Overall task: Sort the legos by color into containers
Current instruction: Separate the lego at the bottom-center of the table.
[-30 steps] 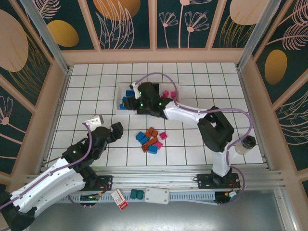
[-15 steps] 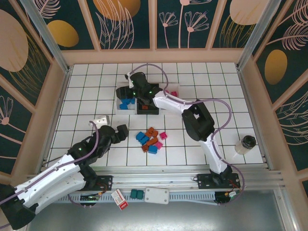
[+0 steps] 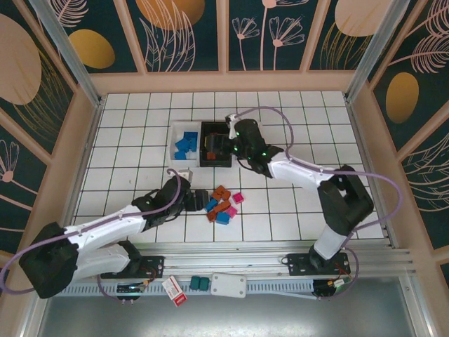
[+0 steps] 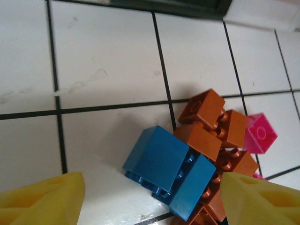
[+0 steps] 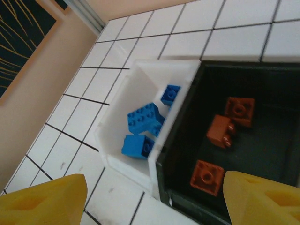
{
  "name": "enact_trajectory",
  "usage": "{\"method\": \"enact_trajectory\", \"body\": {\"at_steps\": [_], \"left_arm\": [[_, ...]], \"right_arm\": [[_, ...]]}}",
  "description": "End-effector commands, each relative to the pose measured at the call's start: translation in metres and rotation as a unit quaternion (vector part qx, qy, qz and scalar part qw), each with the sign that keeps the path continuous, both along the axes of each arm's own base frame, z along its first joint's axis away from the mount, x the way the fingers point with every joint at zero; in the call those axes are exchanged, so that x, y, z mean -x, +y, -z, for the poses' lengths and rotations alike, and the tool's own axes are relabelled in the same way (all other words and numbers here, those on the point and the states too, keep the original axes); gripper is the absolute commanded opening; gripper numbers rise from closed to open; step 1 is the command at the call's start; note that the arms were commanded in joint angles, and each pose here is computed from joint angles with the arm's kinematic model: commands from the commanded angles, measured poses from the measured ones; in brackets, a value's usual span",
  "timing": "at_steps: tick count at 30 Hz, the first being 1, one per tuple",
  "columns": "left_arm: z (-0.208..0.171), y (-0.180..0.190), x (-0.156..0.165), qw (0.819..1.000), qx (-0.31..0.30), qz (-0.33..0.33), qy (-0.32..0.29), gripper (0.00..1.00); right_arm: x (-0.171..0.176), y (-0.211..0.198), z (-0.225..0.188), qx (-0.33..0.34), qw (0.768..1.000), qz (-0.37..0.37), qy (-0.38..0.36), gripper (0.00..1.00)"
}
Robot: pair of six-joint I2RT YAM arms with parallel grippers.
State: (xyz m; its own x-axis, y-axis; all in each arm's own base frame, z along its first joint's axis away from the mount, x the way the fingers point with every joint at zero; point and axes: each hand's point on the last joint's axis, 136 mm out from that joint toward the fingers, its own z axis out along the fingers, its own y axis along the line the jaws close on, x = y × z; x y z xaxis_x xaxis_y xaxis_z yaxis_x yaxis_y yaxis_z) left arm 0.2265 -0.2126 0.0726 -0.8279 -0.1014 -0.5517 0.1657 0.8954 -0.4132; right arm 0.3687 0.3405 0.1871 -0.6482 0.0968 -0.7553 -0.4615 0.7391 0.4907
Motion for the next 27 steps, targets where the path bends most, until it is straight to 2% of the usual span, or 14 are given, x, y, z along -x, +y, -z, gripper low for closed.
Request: {"method": "enact_trajectory", "body": {"at_steps": [1, 5, 9, 12, 16, 19, 21, 24, 26, 27], "left_arm": [[0.006, -0.018, 0.001, 0.999, 0.012, 0.036, 0.006, 0.74], [0.024, -0.018, -0.002, 0.999, -0.007, 0.028, 0.019, 0.74], [0.04, 0.003, -0.005, 0.998, -0.055, -0.015, 0.028, 0.62], [0.049, 0.022, -0.002, 0.995, -0.082, -0.049, 0.033, 0.59], [0.047, 0.043, -0.002, 0.991, -0.095, -0.085, 0.028, 0.58], [0.035, 0.042, -0.004, 0.993, -0.083, -0.086, 0.015, 0.58], [0.023, 0.036, -0.007, 0.994, -0.073, -0.078, 0.005, 0.6], [0.001, 0.02, -0.013, 0.998, -0.04, -0.053, -0.018, 0.75], [-0.005, 0.016, -0.02, 0.997, -0.047, -0.046, -0.027, 0.83], [-0.004, 0.014, -0.022, 0.997, -0.056, -0.044, -0.027, 0.85]], "right_arm": [[0.007, -0.019, 0.004, -0.005, 1.0, 0.021, -0.002, 0.77], [0.018, -0.036, 0.015, 0.003, 0.999, 0.033, 0.008, 0.77], [0.021, -0.043, 0.014, 0.0, 0.999, 0.038, 0.007, 0.77], [0.022, -0.044, 0.011, -0.003, 0.999, 0.039, 0.006, 0.77], [0.023, -0.043, 0.006, -0.01, 0.999, 0.036, 0.004, 0.77], [0.023, -0.044, 0.007, -0.008, 0.999, 0.037, 0.003, 0.77], [0.023, -0.044, 0.007, -0.007, 0.999, 0.037, 0.003, 0.77], [0.024, -0.045, 0.006, -0.01, 0.999, 0.038, 0.002, 0.77], [0.026, -0.046, 0.005, -0.013, 0.999, 0.037, 0.001, 0.77], [0.027, -0.046, 0.004, -0.014, 0.999, 0.037, 0.001, 0.77]]}}
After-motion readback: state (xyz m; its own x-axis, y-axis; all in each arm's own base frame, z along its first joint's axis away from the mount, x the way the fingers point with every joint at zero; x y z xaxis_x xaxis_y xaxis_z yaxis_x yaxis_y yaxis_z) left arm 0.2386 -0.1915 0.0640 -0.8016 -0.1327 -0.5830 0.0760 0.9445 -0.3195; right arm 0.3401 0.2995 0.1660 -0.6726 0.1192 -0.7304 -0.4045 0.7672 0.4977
